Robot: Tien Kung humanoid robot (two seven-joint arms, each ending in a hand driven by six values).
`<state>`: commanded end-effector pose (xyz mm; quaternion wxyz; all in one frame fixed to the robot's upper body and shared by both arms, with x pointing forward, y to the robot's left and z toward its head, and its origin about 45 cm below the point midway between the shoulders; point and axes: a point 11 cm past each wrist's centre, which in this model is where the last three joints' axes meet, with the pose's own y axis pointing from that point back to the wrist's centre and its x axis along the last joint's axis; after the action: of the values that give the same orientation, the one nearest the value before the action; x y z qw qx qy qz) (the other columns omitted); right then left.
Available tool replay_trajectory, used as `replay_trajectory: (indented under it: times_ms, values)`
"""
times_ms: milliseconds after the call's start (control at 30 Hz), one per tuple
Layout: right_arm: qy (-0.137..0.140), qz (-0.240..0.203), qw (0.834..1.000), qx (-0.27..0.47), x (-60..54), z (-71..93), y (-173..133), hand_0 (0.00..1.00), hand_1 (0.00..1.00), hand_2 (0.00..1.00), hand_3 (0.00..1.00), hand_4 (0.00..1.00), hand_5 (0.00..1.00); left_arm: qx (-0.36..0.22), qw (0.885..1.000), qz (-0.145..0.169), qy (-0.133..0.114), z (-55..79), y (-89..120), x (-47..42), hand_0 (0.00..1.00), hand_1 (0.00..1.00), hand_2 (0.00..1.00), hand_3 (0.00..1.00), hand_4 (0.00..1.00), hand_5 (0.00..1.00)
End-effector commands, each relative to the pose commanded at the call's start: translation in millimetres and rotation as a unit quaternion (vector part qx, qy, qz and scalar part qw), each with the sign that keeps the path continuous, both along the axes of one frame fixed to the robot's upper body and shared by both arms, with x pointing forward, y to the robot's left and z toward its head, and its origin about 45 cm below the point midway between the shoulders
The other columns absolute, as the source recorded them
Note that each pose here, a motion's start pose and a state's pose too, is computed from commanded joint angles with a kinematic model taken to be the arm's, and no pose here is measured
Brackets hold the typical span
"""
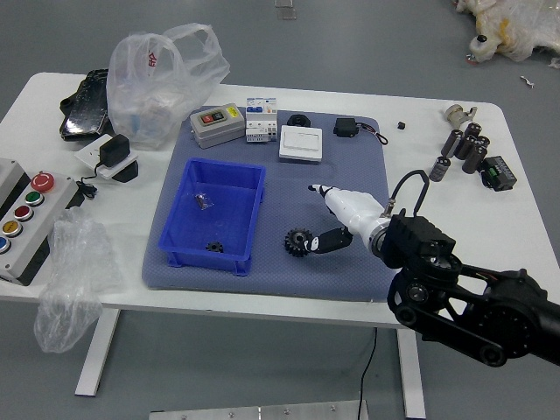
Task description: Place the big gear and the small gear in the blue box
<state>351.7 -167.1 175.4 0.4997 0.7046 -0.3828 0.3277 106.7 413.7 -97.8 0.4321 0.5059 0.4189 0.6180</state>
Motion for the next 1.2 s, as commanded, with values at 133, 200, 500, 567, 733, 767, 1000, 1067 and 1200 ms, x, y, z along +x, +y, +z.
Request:
replay_trajectory:
  times_ms: [133,200,500,567,733,767,1000,1067,1200]
  values:
    - [0.004,-0.003,1.0,-0.004,0.8,-5.8,0.6,0.447,0.722,0.962,0.982,0.94,0.428,0.0,1.0,-0.001,0.0,0.2,0.2,0.4,0.657,0.592,0.59,0.744,0.744,0.633]
    - [0.01,-0.001,1.0,-0.007,0.6,-9.1,2.0,0.447,0.722,0.962,0.982,0.94,0.428,0.001,1.0,-0.001,0.0,0.3,0.2,0.8,0.657,0.592,0.59,0.744,0.744,0.633]
    - [0.04,0.01,0.999,-0.007,-6.0,-18.6,8.6,0.446,0.722,0.966,0.998,0.942,0.433,0.001,1.0,-0.002,0.002,0.3,0.5,0.1,0.657,0.592,0.589,0.742,0.74,0.64]
    - [0.044,0.01,0.999,-0.004,-7.3,-20.5,10.4,0.446,0.722,0.966,0.998,0.942,0.433,0.001,1.0,-0.002,0.002,0.4,0.6,0.5,0.657,0.592,0.589,0.742,0.74,0.64]
    - [0.037,0.0,0.999,0.009,-6.4,-22.8,14.3,0.425,0.646,0.876,0.895,0.759,0.277,0.001,1.0,-0.003,0.001,0.6,0.5,1.4,0.657,0.592,0.589,0.743,0.739,0.639]
    - [0.035,-0.003,0.999,0.011,-6.0,-23.1,15.0,0.425,0.646,0.876,0.895,0.759,0.277,0.001,1.0,-0.003,0.001,0.6,0.3,1.5,0.657,0.592,0.589,0.743,0.739,0.639]
    - [0.038,-0.006,0.999,0.017,-6.5,-27.1,19.3,0.378,0.559,0.665,0.672,0.452,0.108,0.0,1.0,-0.003,-0.001,0.7,0.1,2.6,0.657,0.592,0.588,0.743,0.739,0.632]
    - [0.053,-0.002,0.998,0.014,-9.3,-31.1,21.0,0.36,0.538,0.625,0.652,0.467,0.12,0.0,1.0,-0.003,-0.003,0.9,0.2,3.4,0.657,0.593,0.588,0.743,0.729,0.647]
    - [0.071,0.008,0.997,0.008,-12.4,-34.9,23.5,0.36,0.538,0.625,0.652,0.467,0.12,0.001,1.0,-0.003,-0.004,1.4,1.0,4.4,0.657,0.593,0.588,0.743,0.729,0.647]
